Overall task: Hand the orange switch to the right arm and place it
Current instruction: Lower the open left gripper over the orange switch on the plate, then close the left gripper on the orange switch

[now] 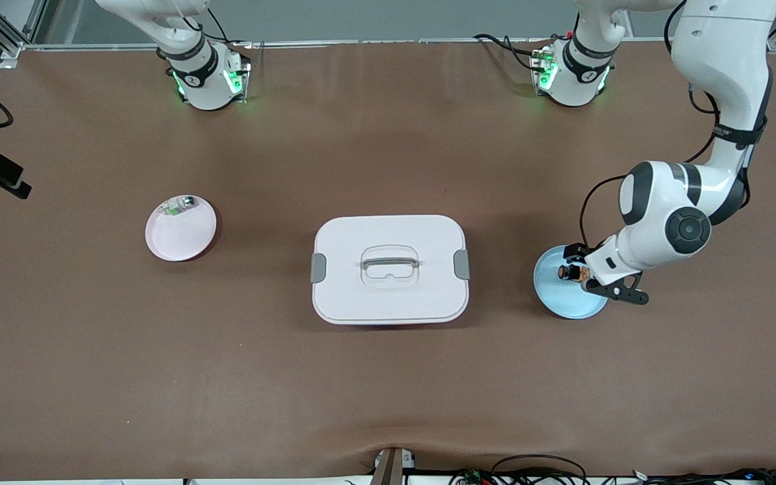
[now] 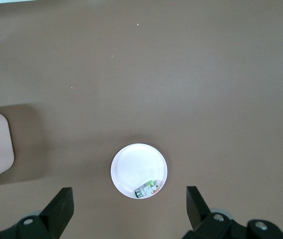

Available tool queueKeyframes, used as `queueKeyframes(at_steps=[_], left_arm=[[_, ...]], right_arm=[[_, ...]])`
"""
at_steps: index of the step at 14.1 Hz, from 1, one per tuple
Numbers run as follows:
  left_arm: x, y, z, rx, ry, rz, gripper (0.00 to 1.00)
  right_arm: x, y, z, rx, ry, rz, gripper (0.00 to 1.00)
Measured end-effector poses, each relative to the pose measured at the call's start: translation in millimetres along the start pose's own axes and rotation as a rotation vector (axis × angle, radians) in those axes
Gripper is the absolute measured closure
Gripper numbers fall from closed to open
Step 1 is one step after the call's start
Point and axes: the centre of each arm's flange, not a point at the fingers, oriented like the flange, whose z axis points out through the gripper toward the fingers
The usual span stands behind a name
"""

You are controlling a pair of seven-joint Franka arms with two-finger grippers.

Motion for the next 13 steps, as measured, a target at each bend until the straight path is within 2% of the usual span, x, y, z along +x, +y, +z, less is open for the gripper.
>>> queueKeyframes(at_steps=[9, 13], left_arm=[[5.0, -1.7, 39.9, -0.019, -0.004, -0.017, 0.0], [6.3, -2.2, 51.1, -0.02, -0.001, -0.018, 0.0]], right_arm=[[6.1, 12.1, 7.4, -0.002, -0.001, 0.022, 0.0], [8.7, 9.6, 6.7, -0.002, 0.018, 0.017, 0.0]])
